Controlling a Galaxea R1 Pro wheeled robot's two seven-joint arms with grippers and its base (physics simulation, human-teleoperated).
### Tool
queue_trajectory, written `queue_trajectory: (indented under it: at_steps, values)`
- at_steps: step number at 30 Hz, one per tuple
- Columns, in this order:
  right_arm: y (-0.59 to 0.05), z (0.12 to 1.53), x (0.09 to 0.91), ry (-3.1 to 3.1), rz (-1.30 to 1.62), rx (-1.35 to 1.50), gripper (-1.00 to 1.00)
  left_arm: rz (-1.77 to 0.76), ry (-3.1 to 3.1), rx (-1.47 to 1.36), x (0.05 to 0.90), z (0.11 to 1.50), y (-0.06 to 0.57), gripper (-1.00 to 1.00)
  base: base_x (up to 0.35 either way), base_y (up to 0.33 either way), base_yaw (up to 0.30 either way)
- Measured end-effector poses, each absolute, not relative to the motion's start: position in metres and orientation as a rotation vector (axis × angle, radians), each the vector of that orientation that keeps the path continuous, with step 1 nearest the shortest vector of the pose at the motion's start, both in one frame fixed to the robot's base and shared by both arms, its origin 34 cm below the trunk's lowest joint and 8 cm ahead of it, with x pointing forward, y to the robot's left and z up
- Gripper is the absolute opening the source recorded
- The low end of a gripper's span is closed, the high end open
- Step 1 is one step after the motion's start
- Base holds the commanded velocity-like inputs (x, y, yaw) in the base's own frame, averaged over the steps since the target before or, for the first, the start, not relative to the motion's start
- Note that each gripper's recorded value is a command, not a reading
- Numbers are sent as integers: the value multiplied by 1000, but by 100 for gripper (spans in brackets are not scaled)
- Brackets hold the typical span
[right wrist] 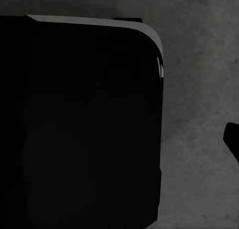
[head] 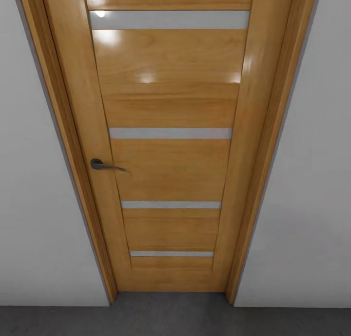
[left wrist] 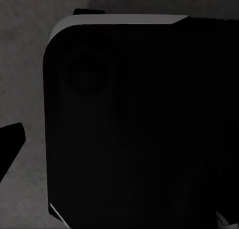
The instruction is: Move the two storage containers from the living room to the garage. In the garage, place one container on the floor and stack the other container on top of it (either order is fine).
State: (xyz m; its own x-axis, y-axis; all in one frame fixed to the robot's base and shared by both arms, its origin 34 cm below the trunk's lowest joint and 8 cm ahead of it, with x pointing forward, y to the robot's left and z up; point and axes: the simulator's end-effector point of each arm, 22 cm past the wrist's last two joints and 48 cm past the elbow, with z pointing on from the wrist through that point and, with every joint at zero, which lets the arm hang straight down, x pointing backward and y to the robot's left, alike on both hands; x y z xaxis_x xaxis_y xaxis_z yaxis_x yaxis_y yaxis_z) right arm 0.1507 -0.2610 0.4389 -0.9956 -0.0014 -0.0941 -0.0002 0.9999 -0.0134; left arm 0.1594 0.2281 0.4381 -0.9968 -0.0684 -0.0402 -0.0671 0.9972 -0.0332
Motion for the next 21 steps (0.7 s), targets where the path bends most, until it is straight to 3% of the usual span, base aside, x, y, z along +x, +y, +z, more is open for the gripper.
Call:
queue_trajectory:
  at_steps: [11,21]
  values:
    - [-261,439,151,3047,-20,1,100,-49,3097,-130,159,438,228,100,0,200,0]
    - [-260,439,151,3047,-18,-2,100,-49,3097,-131,159,438,228,100,0,22,0]
